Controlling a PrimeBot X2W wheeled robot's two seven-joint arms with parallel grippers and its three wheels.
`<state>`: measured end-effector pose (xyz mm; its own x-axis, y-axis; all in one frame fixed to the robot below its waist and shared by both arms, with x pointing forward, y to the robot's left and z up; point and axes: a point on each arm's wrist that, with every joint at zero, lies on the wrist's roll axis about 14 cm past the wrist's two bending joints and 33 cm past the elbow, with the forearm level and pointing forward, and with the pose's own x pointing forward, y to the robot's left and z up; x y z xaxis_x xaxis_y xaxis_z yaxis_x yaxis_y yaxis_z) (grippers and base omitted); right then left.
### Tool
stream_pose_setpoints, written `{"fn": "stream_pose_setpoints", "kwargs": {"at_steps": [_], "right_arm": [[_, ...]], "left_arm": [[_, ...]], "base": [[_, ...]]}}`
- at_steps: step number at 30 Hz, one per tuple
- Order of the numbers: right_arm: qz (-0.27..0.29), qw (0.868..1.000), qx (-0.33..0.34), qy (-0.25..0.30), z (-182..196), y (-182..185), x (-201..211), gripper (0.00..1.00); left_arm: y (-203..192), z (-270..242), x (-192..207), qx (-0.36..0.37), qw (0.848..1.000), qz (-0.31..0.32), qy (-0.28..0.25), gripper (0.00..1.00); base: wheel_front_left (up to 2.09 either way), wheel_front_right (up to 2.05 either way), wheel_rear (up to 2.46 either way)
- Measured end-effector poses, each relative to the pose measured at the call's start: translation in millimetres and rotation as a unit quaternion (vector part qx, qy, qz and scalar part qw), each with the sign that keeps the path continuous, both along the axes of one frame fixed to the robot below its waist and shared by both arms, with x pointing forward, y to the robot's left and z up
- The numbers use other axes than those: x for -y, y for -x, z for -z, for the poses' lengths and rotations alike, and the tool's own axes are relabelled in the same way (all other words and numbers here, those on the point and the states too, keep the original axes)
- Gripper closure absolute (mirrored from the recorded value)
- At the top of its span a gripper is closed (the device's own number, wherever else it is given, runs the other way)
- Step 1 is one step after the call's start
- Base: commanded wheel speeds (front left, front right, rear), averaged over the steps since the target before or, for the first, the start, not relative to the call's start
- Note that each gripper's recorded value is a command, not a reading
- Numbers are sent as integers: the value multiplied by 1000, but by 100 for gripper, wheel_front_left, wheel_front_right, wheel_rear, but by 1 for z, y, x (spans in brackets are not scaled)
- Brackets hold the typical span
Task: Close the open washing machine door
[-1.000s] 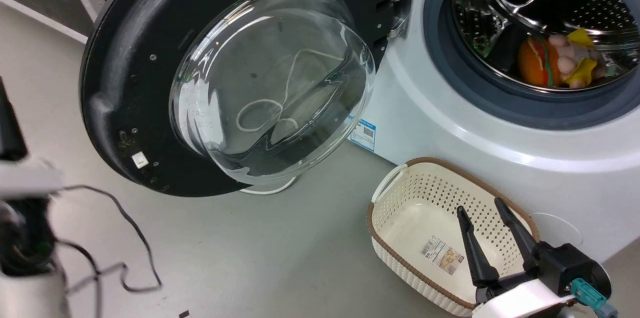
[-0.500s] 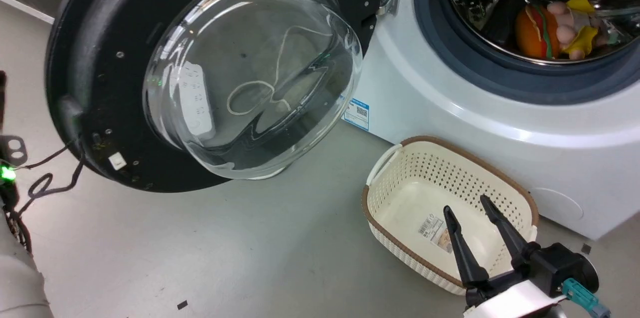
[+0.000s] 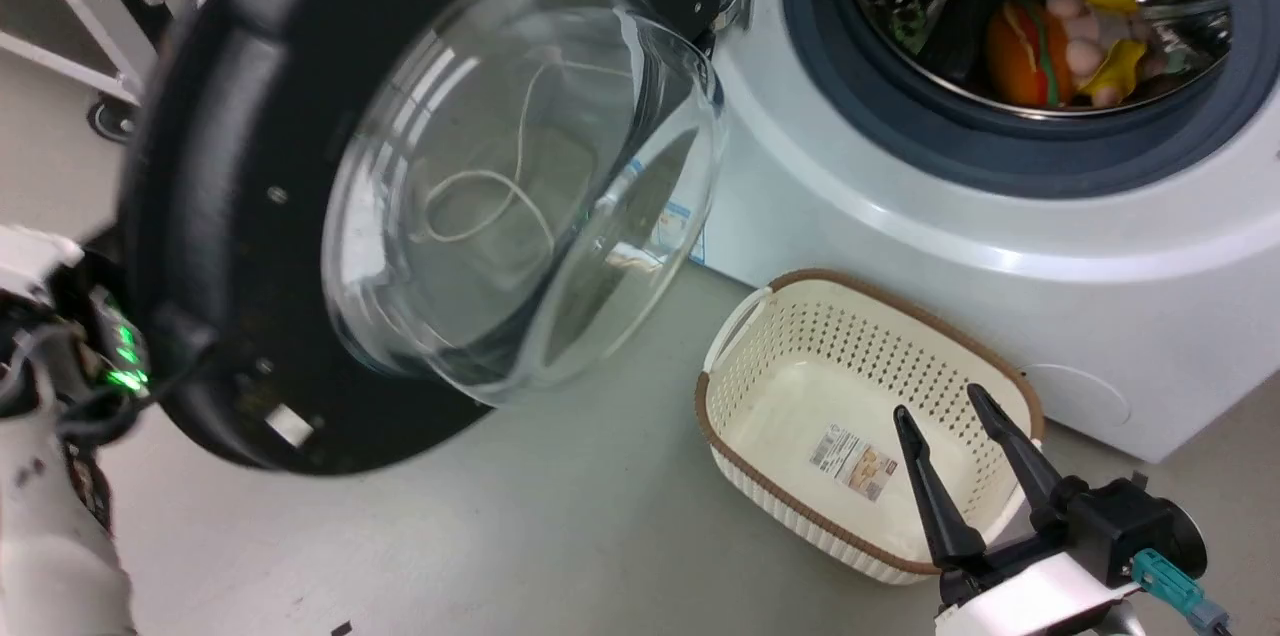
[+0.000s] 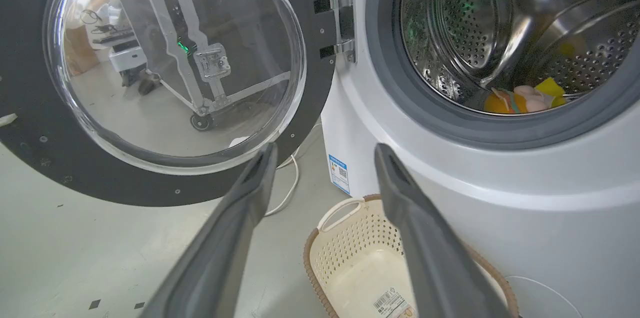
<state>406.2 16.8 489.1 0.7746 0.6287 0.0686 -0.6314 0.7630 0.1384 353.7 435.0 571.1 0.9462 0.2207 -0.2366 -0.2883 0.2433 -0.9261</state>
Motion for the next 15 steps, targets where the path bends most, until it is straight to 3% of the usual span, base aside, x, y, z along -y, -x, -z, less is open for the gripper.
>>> {"fn": "stream_pose_setpoints", "kwargs": {"at_steps": [7, 15], "right_arm": [[16, 1000, 16, -6, -17, 6, 5, 0], [38, 999, 36, -7, -33, 18, 16, 0]], "left_arm": [[17, -1, 70, 38, 982, 176, 58, 100], [41, -4, 136, 66, 954, 278, 89, 100]], "base": [[0, 0, 0], [0, 0, 0]]}}
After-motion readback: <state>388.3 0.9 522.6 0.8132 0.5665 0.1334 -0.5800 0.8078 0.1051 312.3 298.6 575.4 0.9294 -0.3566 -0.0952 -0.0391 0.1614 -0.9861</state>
